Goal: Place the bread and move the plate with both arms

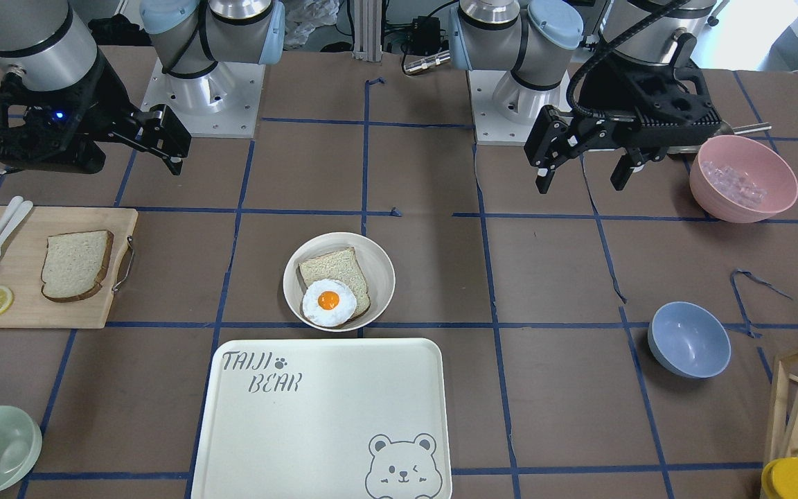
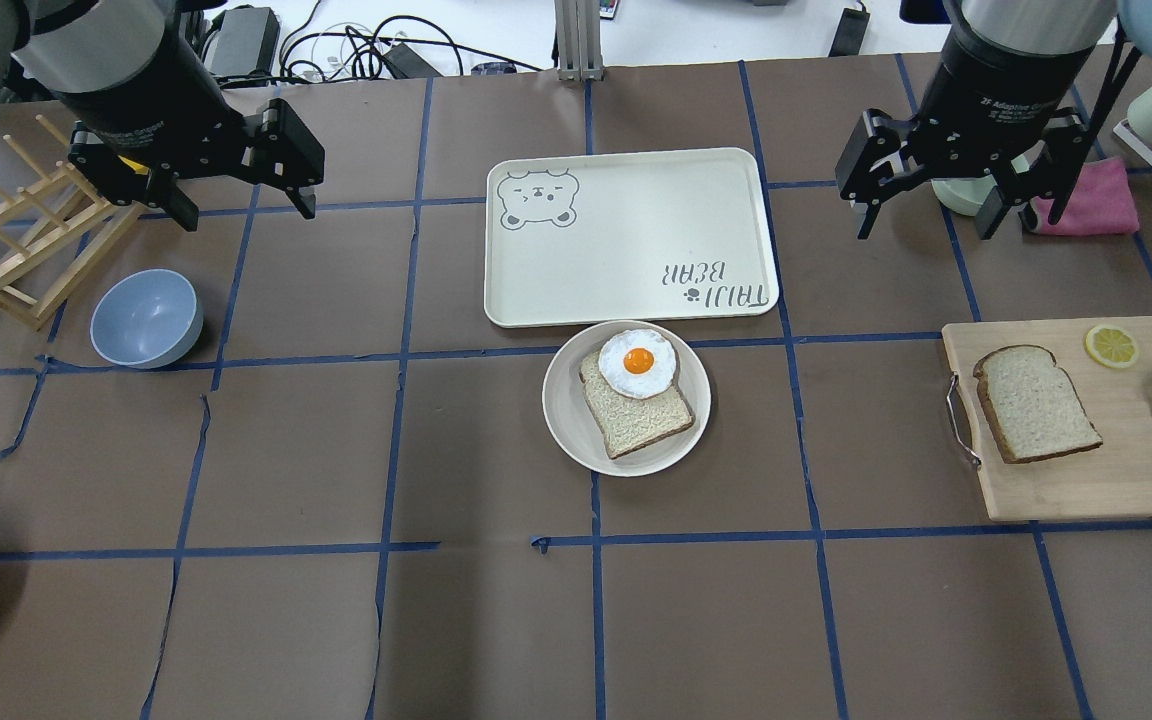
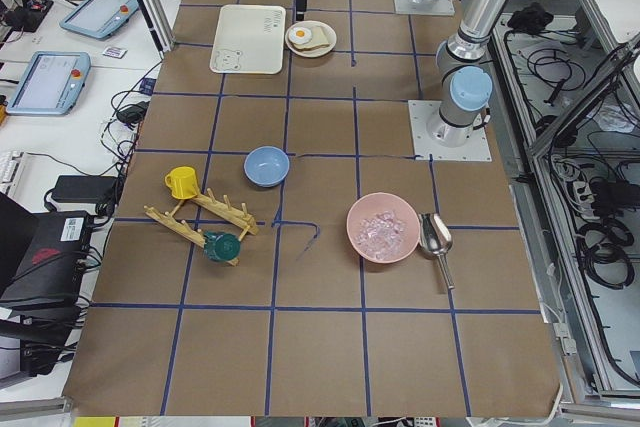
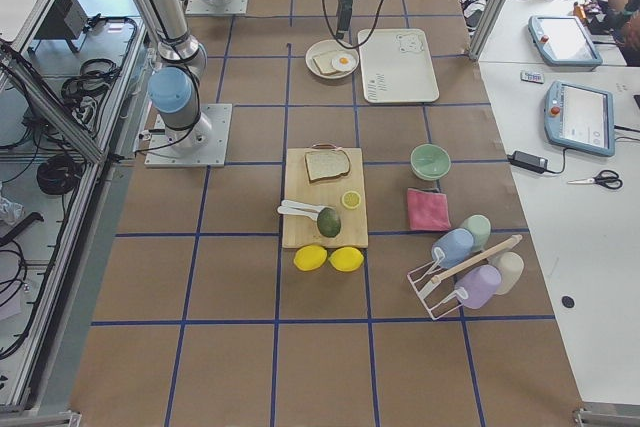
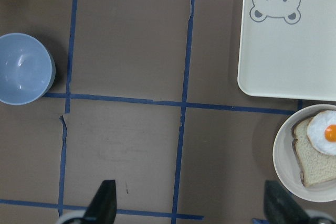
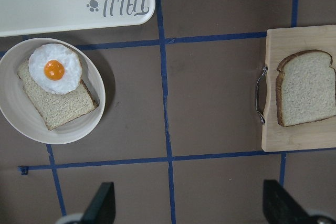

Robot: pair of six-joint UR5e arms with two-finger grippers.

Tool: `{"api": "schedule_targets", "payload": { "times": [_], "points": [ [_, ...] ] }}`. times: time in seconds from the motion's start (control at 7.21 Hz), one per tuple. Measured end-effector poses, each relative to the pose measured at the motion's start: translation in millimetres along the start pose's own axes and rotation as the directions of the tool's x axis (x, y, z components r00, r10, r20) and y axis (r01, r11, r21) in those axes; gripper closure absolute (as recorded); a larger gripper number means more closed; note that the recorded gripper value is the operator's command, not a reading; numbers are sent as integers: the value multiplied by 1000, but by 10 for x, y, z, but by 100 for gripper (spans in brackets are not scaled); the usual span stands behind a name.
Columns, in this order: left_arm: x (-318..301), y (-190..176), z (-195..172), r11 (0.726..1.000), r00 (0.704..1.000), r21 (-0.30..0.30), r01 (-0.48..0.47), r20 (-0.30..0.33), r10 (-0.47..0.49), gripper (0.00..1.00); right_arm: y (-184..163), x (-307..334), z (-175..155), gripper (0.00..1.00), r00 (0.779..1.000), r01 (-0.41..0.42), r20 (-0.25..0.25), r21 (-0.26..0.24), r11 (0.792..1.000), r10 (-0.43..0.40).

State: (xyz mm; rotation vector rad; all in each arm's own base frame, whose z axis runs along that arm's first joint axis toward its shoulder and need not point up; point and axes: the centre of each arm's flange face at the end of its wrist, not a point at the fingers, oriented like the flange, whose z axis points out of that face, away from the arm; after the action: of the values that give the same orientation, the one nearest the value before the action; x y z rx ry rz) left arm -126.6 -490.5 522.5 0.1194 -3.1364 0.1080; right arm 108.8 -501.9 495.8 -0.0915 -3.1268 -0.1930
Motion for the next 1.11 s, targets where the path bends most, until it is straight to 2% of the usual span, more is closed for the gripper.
{"api": "schedule_targets", "payload": {
  "times": [0.42, 1.11],
  "points": [
    [25, 24, -26, 1000, 1000, -4, -8, -5, 8, 0, -8, 34, -6, 0, 1000, 0, -27, 6, 1000, 0],
    [27, 17, -55, 1000, 1000, 8, -11, 0, 11, 0, -15, 40, -14, 0, 999, -2, -33, 13, 1000, 2]
  ]
}}
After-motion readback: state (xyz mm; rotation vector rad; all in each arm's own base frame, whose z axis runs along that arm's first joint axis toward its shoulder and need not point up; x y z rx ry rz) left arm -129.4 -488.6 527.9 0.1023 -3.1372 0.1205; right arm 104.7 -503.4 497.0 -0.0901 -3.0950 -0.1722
